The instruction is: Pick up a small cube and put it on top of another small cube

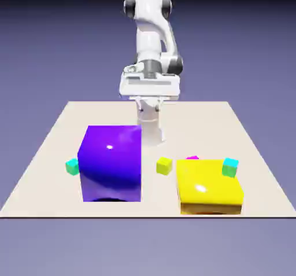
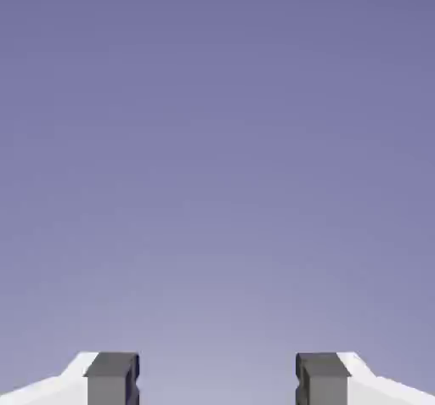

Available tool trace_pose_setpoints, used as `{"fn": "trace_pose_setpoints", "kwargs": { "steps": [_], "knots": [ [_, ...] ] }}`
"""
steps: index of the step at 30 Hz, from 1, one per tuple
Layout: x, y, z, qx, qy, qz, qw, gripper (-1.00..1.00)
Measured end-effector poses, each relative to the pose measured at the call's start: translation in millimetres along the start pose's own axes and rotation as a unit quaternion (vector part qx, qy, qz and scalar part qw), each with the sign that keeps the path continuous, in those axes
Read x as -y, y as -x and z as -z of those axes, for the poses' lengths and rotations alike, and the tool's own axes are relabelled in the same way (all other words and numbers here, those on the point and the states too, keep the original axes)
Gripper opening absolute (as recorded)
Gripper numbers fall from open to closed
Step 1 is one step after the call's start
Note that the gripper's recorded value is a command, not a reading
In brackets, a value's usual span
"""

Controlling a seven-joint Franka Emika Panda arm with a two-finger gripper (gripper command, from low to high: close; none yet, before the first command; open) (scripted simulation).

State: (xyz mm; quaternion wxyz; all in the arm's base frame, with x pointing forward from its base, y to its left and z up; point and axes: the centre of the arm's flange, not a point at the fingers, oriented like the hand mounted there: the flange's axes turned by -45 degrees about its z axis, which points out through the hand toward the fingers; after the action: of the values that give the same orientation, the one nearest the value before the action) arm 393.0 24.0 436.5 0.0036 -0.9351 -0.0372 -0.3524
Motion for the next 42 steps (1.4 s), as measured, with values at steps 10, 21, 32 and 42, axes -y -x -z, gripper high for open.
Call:
{"fn": "trace_pose_setpoints", "kwargs": {
  "steps": [10,21,32,42],
  "knots": [
    [154,146,-104,0.313,-0.056,0.08,0.945,0.0],
    [201,265,-147,0.431,-0.045,0.126,0.892,0.0],
    [202,237,-122,0.431,-0.045,0.126,0.892,-1.0],
    [101,196,-88,0.43,-0.045,0.133,0.892,-1.0]
  ]
}}
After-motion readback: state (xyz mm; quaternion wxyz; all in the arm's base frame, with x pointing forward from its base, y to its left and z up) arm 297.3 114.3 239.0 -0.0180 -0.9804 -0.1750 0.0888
